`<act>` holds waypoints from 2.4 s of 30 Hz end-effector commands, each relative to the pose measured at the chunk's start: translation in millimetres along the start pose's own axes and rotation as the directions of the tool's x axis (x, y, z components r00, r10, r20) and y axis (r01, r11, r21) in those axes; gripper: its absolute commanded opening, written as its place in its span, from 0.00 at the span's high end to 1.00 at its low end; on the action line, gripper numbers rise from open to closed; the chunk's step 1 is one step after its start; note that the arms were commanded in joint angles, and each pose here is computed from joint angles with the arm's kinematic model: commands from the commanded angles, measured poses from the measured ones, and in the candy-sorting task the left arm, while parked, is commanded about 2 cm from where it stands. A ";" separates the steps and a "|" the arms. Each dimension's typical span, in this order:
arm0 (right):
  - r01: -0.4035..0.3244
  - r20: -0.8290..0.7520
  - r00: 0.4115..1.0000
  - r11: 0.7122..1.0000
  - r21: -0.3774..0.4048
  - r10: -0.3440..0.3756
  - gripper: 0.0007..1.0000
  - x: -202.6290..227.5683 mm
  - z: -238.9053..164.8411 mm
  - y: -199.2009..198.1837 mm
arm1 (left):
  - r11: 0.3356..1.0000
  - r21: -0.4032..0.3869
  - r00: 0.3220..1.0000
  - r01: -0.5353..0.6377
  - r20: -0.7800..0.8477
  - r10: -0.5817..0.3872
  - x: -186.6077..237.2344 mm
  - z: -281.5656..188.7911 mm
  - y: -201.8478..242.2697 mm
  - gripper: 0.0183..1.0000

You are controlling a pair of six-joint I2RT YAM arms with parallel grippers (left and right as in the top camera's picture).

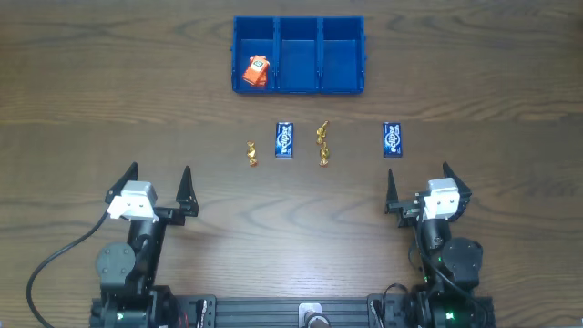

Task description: Sort Candies Into Trays

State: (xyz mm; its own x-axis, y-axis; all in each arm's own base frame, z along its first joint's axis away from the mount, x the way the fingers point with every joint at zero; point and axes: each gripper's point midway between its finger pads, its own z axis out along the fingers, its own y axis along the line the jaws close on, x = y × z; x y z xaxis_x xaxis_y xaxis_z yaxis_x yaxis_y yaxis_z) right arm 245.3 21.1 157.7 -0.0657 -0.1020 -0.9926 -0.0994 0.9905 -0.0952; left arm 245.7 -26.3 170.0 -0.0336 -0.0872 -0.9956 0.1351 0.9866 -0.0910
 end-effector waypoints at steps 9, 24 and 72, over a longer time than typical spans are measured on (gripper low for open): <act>0.012 -0.001 1.000 1.000 0.002 -0.012 0.00 1.0 -0.3 -0.3 | 1.000 0.026 0.992 0.009 -0.122 -0.006 30.4 -2.6 -3.6 0.00; 0.012 -0.001 1.000 1.000 0.002 -0.012 0.00 0.9 -0.3 -0.3 | 1.000 0.026 0.992 0.009 -0.124 -0.006 30.7 -2.6 -3.6 0.00; -0.107 -0.669 0.736 0.994 0.038 0.104 0.00 -54.4 113.3 -12.2 | 1.000 0.026 0.992 0.009 -0.124 -0.006 30.7 -2.6 -3.6 0.00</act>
State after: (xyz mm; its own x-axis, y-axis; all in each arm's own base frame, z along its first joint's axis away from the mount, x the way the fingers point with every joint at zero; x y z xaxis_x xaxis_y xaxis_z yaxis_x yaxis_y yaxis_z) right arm 344.8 24.9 237.4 -0.6300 -0.1097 -0.7688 -0.1140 0.9923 -0.0481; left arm 243.5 -28.4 155.7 -0.1026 -0.0847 -0.9911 0.1414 0.9850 -0.0988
